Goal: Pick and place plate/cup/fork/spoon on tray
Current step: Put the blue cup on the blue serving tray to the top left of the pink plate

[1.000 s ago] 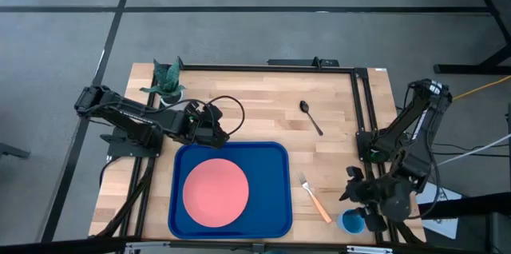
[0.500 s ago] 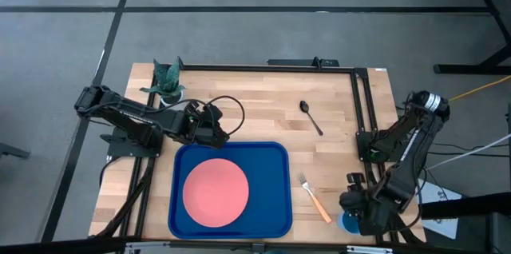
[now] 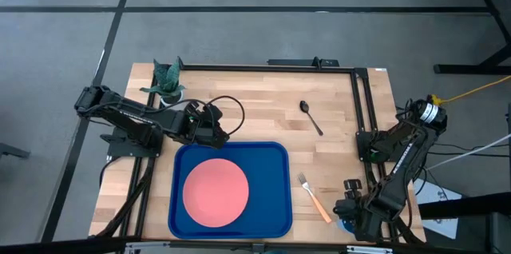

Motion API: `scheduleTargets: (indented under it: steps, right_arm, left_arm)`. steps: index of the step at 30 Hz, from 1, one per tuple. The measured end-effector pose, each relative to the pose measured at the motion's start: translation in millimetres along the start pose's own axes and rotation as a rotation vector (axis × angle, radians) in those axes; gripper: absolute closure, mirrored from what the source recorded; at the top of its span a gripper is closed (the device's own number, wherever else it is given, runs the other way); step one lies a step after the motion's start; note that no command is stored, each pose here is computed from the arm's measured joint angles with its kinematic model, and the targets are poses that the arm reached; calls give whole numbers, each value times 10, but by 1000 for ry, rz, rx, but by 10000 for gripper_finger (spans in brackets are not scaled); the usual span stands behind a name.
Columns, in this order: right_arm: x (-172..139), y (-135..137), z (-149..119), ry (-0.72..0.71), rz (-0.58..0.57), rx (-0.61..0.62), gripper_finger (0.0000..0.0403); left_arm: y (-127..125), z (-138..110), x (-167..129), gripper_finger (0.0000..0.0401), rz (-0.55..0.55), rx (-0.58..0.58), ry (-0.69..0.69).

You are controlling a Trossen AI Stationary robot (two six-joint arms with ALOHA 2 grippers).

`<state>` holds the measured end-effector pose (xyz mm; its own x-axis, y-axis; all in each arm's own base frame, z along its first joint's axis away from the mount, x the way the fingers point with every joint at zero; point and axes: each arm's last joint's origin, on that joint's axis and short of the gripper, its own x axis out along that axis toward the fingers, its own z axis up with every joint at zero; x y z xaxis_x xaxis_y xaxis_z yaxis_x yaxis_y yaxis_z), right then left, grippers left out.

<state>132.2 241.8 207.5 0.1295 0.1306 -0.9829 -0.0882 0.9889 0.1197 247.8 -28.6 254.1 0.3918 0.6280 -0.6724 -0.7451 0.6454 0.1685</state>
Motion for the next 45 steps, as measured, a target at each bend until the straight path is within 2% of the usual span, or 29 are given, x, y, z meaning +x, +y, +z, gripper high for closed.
scheduleTargets:
  steps: [6,11,14,19,25,30,34,37,40,43,45]
  right_arm:
    - [8,57,48,-63,42,25,195]
    - [10,18,28,-51,0,118,207]
    - [11,5,19,-43,-14,130,222]
    - [10,1,24,-61,-25,130,270]
    - [10,-1,32,-81,-34,130,384]
    - [-43,-14,42,-58,-59,162,395]
    - [-358,51,109,-57,-85,184,397]
    - [-680,86,190,-159,-137,181,397]
    - [-938,48,292,-395,-261,177,397]
    - [-1031,-43,429,-640,-403,200,397]
    - [-1025,-136,540,-740,-482,236,397]
  left_arm:
    - [0,0,0,401,0,0,0]
    - [0,0,1,401,0,0,0]
    - [0,0,0,401,0,0,0]
    - [0,0,0,401,0,0,0]
    - [0,0,1,401,0,0,0]
    - [0,0,0,401,0,0,0]
    - [0,0,0,401,0,0,0]
    - [0,0,0,401,0,0,0]
    - [0,0,0,401,0,0,0]
    - [1,0,1,401,0,0,0]
    - [0,0,0,401,0,0,0]
